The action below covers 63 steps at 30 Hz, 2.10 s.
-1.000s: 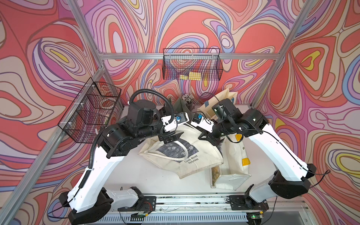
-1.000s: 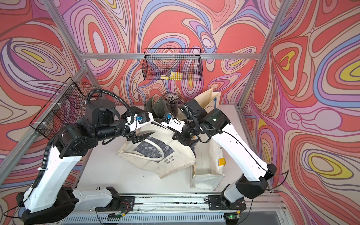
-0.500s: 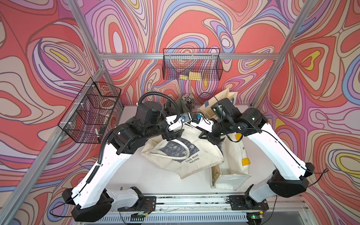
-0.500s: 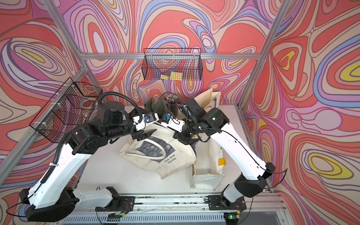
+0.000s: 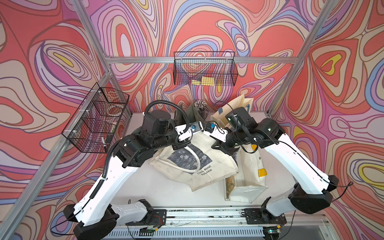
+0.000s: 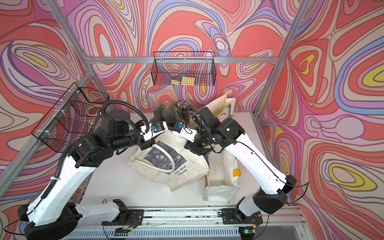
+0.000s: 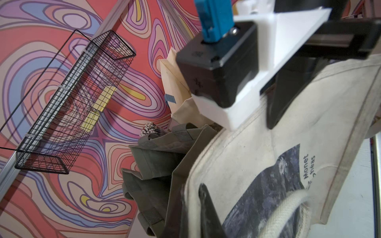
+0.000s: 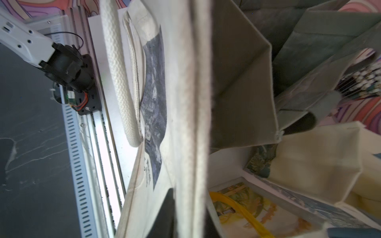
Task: Put away the canvas bag
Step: Press the canvas bag at the center of the board.
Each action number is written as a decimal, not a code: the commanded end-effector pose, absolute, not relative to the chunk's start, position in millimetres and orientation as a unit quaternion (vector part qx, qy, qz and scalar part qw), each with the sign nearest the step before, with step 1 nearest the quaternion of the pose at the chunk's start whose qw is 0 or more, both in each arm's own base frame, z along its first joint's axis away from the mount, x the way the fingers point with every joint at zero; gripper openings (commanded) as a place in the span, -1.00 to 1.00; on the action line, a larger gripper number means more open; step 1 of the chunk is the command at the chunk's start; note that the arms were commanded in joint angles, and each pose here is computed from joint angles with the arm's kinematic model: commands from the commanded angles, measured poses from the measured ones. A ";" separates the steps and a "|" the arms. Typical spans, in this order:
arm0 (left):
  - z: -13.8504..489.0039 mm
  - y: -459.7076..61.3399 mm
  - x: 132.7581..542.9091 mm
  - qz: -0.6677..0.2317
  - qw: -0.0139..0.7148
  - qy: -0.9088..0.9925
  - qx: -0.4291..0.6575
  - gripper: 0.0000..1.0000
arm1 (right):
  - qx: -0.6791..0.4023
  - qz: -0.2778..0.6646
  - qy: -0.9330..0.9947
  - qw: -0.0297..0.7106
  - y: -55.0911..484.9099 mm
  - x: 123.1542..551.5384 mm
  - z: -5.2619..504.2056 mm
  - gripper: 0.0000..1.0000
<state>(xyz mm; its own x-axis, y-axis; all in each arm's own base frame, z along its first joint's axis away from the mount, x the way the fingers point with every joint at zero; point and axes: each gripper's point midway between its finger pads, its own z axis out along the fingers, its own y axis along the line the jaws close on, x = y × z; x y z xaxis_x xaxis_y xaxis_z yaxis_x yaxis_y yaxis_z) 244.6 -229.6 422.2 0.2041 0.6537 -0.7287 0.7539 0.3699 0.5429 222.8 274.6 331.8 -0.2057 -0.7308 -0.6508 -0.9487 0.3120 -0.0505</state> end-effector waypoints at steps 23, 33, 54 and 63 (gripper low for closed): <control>487.8 -165.6 242.1 -0.021 0.673 0.610 0.417 -1.00 | -0.517 0.232 0.762 0.314 267.4 201.5 304.0 -0.74; 459.6 -170.8 207.6 -0.056 0.597 0.622 0.503 0.10 | -0.547 0.194 0.751 0.314 260.4 205.7 341.7 -1.00; 436.6 -234.4 210.0 -0.075 0.513 0.606 0.603 0.46 | -0.571 0.142 0.755 0.289 268.7 233.7 352.4 -1.00; 425.3 -245.5 227.7 -0.028 0.506 0.602 0.617 0.54 | -0.570 0.122 0.760 0.286 268.8 242.5 344.1 -1.00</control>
